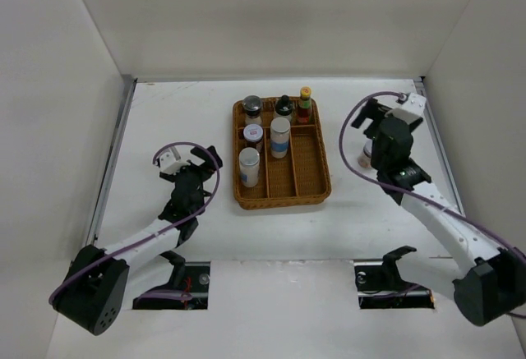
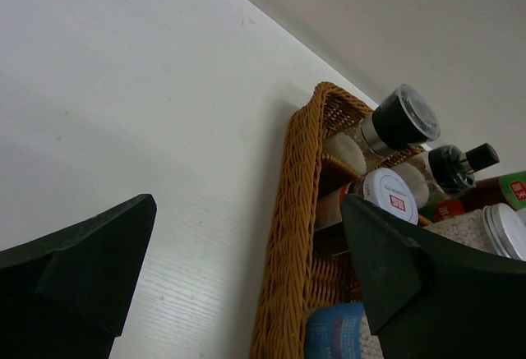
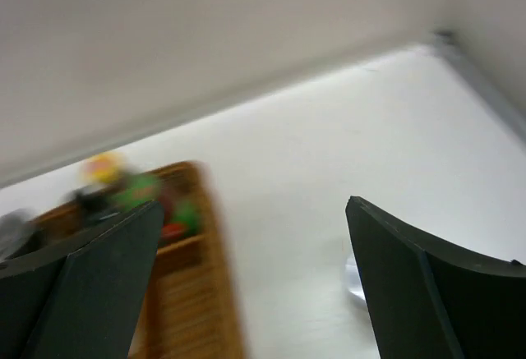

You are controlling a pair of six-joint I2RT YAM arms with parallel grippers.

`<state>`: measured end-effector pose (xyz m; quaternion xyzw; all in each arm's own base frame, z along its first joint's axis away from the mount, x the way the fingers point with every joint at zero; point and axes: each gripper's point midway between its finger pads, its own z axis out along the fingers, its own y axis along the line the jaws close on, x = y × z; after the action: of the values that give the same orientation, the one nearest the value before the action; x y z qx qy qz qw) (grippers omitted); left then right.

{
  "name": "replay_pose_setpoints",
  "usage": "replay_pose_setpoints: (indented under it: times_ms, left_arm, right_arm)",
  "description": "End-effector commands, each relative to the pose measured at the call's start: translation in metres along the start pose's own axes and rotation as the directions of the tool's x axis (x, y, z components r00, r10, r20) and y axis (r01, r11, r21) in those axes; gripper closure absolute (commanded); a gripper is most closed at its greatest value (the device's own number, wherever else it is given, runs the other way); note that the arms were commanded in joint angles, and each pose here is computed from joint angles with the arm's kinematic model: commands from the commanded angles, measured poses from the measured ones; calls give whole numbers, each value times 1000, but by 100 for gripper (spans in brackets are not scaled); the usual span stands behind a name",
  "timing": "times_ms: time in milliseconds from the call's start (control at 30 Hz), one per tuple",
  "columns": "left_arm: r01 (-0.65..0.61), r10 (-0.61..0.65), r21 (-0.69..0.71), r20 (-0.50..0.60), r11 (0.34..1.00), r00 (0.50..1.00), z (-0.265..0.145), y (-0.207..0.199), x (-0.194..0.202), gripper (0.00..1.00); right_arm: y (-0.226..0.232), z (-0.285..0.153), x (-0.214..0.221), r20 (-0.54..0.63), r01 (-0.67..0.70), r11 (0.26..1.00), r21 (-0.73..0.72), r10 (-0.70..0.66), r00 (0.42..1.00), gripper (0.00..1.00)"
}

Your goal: Organize the condiment bottles

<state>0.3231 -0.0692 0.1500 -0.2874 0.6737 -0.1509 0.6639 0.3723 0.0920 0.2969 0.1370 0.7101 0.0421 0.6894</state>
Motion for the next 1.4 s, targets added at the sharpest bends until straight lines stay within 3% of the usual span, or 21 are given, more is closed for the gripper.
replay_pose_setpoints:
  times_ms: [0,167,400,533,633,800,1000,1167,1367]
  left_arm:
    - [55,-57,54,28,997,998,-1,-14,-8,0]
    - [66,-68,87,21,994,997,-6,-24,-9,0]
    - [80,-84,104,33,991,996,-13,-25,-17,0]
    - [73,-75,101,21,992,997,-12,-25,-12,0]
    - [71,-73,106,14,992,997,-12,-27,-10,0]
    - [69,-71,102,15,992,997,-11,-26,-10,0]
    - [76,-78,134,13,988,997,-11,-37,-18,0]
    - [63,-64,99,14,993,998,-6,-31,-23,0]
    - [37,-35,80,-27,996,999,-4,-36,-24,0]
  right_arm:
    - [-96,4,58,-135,53,952,302,-12,991,0]
    - [-109,20,114,-326,101,954,281,-4,945,0]
    - [-125,42,154,-421,142,936,324,8,907,0]
    - [-128,51,161,-419,147,926,347,13,908,21]
    - [-125,52,148,-350,140,920,366,-3,937,40]
    - [-80,25,101,-214,147,950,275,-89,973,47]
    - [29,-37,54,-121,30,996,-89,-41,992,47]
    - [116,-68,70,-182,-7,948,-318,-53,982,47]
    - [168,-82,114,-244,0,896,-445,-122,962,47]
